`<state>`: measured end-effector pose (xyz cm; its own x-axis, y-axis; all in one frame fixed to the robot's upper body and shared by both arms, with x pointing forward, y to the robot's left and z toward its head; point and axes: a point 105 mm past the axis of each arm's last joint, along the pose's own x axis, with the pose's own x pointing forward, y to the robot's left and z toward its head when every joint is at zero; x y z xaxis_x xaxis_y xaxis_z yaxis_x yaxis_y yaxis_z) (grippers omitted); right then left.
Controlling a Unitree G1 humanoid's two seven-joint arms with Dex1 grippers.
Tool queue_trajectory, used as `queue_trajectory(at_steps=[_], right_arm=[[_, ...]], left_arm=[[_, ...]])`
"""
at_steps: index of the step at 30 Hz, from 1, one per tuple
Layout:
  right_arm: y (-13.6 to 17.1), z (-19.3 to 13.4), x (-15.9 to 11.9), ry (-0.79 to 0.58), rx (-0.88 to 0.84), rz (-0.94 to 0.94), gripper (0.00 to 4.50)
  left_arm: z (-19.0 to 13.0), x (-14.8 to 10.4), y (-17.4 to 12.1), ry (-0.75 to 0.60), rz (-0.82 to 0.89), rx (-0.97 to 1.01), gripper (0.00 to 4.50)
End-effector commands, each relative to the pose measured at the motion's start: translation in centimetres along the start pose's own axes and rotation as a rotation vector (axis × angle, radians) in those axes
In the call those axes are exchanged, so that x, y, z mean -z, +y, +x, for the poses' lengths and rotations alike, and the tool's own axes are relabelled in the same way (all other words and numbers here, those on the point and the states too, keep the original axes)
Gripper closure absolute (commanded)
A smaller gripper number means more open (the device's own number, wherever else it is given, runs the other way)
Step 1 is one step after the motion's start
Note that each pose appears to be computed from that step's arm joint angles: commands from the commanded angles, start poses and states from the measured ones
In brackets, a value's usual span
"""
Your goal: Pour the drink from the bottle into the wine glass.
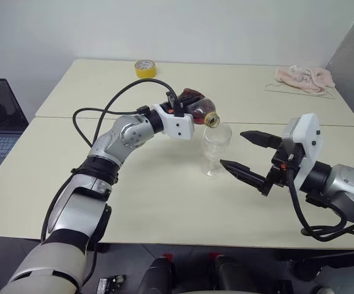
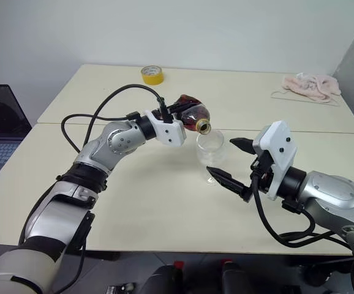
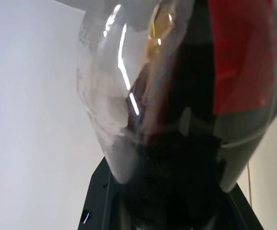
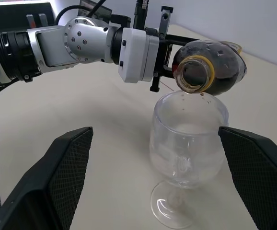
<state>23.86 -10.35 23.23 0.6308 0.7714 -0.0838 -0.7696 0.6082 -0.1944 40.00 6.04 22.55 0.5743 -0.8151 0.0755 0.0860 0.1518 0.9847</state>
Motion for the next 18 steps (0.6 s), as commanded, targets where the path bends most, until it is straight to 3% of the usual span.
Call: queue_trajectory(at_steps=[1,18], right_arm=[[-0.20,-0.24,-0.24,-0.010,0.019,-0.023,0.00],[-0.50,-0.66,0.60,0.010,0.030,-0.028,0.00]], left_arm=[[0.30,-1.34,3.21,-0.059,0.073,-0.089,3.71],[0.20,-1.22,3.42,-0.058,0.115,-0.109,3.71]])
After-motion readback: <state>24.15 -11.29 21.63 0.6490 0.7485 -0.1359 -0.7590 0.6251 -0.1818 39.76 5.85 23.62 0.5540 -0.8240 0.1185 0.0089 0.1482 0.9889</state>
